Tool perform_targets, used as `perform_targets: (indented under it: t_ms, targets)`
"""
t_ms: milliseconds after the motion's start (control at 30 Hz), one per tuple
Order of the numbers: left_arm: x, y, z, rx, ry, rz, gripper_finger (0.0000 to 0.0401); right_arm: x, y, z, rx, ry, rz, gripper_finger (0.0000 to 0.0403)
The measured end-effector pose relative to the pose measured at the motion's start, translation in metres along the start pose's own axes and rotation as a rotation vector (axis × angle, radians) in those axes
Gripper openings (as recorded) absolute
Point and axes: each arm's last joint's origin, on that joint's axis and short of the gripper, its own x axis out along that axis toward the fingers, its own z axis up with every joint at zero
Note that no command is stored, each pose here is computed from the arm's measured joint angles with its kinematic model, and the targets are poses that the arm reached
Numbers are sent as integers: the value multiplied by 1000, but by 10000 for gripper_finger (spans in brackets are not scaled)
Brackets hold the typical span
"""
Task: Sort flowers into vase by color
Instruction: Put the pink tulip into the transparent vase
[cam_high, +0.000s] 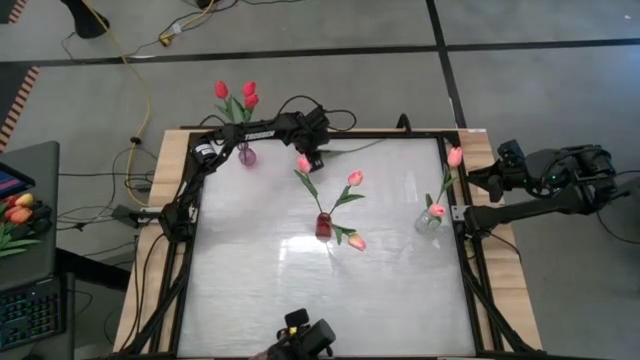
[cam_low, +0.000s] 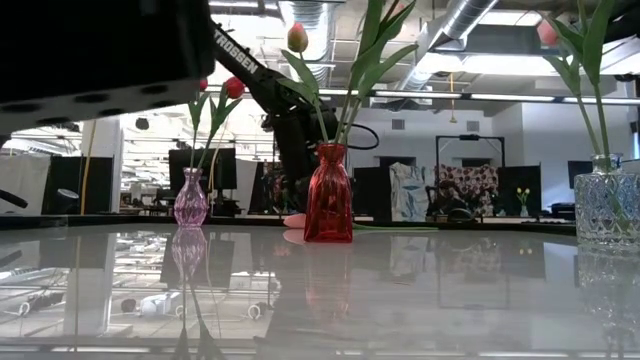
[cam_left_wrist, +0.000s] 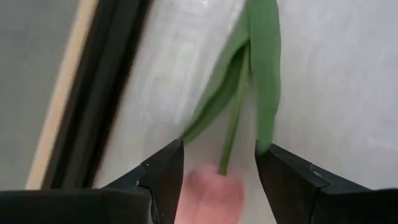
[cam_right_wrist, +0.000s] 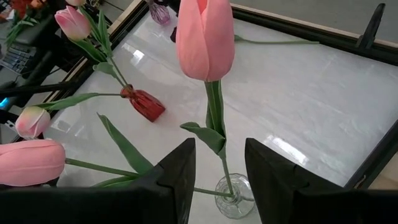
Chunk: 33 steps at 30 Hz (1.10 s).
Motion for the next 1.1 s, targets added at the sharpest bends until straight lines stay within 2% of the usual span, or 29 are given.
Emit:
perform_targets:
  t_ms: [300, 400, 633, 733, 867, 1100]
  targets:
    - [0, 2, -9, 17, 77, -36, 176, 0, 0, 0, 0, 0, 1, 164]
    - [0, 1, -10, 4, 93, -40, 143, 0, 1, 1, -1, -11, 14, 164]
    - [-2, -2, -9, -54, 92, -51, 22, 0, 5, 4, -60, -38, 44, 164]
    - [-8, -4, -9, -91, 82, -109, 13, 0, 5, 4, -62, -39, 46, 164]
    - [-32, -6, -3, -120, 26, -155, 30, 0, 5, 4, -95, -45, 51, 164]
    - [-107, -4, 8, -127, -160, -115, 28, -1, 10, 10, -226, -135, 64, 164]
